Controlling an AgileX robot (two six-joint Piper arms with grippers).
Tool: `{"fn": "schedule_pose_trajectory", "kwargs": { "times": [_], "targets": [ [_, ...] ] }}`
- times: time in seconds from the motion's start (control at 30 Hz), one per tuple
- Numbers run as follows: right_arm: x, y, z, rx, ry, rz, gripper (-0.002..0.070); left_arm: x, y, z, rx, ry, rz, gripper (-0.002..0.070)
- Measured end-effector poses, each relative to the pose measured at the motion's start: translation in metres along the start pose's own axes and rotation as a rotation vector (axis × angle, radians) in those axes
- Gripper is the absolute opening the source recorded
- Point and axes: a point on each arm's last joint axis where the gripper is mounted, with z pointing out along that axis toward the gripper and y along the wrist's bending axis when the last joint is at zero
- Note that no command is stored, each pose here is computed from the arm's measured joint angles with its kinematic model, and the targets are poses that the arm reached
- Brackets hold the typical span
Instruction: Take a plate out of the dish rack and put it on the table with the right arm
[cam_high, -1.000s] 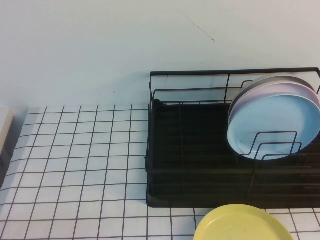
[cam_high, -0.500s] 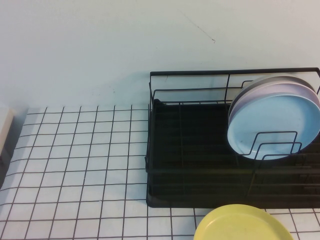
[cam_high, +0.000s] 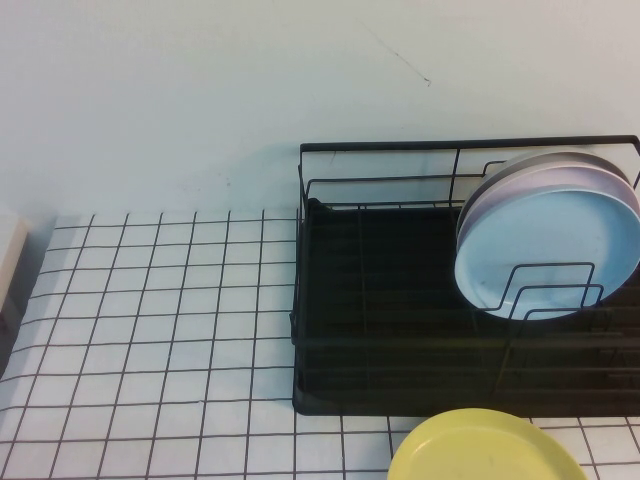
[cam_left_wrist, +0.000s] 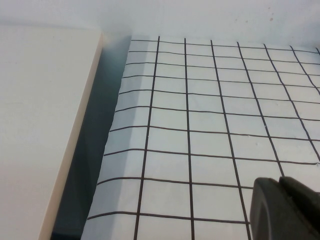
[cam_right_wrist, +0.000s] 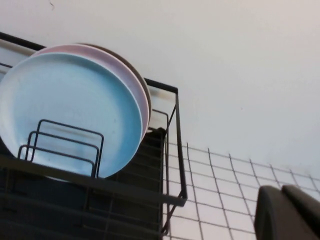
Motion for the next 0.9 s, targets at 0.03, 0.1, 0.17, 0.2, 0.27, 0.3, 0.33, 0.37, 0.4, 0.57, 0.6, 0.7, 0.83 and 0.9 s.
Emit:
{"fn": "schedule_pose_trajectory", "kwargs": {
  "times": [0.03, 0.1, 0.17, 0.2, 0.27, 0.3, 0.33, 0.37, 0.4, 0.57, 0.6, 0.7, 0.83, 0.9],
  "targets": [
    [0.010, 0.003, 0.002, 0.008, -0.007, 0.028, -0.0001, 0.000, 0.000, 0.000, 0.000, 0.000, 0.000, -0.0003],
    [0.036, 0.011, 0.007, 0.017, 0.000, 0.082, -0.0001, 0.000, 0.000, 0.000, 0.000, 0.000, 0.000, -0.0004],
    [0.057, 0.018, 0.010, 0.019, 0.020, 0.116, -0.0001, 0.000, 0.000, 0.000, 0.000, 0.000, 0.000, -0.0003],
    [0.068, 0.021, 0.012, 0.016, 0.041, 0.131, -0.0001, 0.000, 0.000, 0.000, 0.000, 0.000, 0.000, -0.0003],
    [0.082, 0.026, 0.016, 0.007, 0.076, 0.147, -0.0002, 0.000, 0.000, 0.000, 0.000, 0.000, 0.000, -0.0003],
    [0.085, 0.027, 0.016, 0.002, 0.097, 0.154, -0.0002, 0.000, 0.000, 0.000, 0.000, 0.000, 0.000, -0.0003],
    [0.087, 0.028, 0.015, -0.004, 0.118, 0.157, -0.0002, 0.000, 0.000, 0.000, 0.000, 0.000, 0.000, -0.0003],
    [0.090, 0.029, 0.015, -0.011, 0.144, 0.158, -0.0002, 0.000, 0.000, 0.000, 0.000, 0.000, 0.000, -0.0003],
    [0.091, 0.030, 0.015, -0.016, 0.162, 0.161, -0.0002, 0.000, 0.000, 0.000, 0.000, 0.000, 0.000, -0.0003],
    [0.093, 0.030, 0.015, -0.022, 0.181, 0.165, -0.0002, 0.000, 0.000, 0.000, 0.000, 0.000, 0.000, -0.0003],
    [0.092, 0.030, 0.015, -0.022, 0.181, 0.165, -0.0002, 0.000, 0.000, 0.000, 0.000, 0.000, 0.000, -0.0003],
    [0.093, 0.030, 0.015, -0.019, 0.185, 0.156, -0.0002, 0.000, 0.000, 0.000, 0.000, 0.000, 0.000, -0.0003],
    [0.093, 0.030, 0.015, -0.020, 0.186, 0.156, -0.0002, 0.000, 0.000, 0.000, 0.000, 0.000, 0.000, -0.0003],
    [0.093, 0.030, 0.015, -0.020, 0.186, 0.156, -0.0002, 0.000, 0.000, 0.000, 0.000, 0.000, 0.000, -0.0003]
  ]
}}
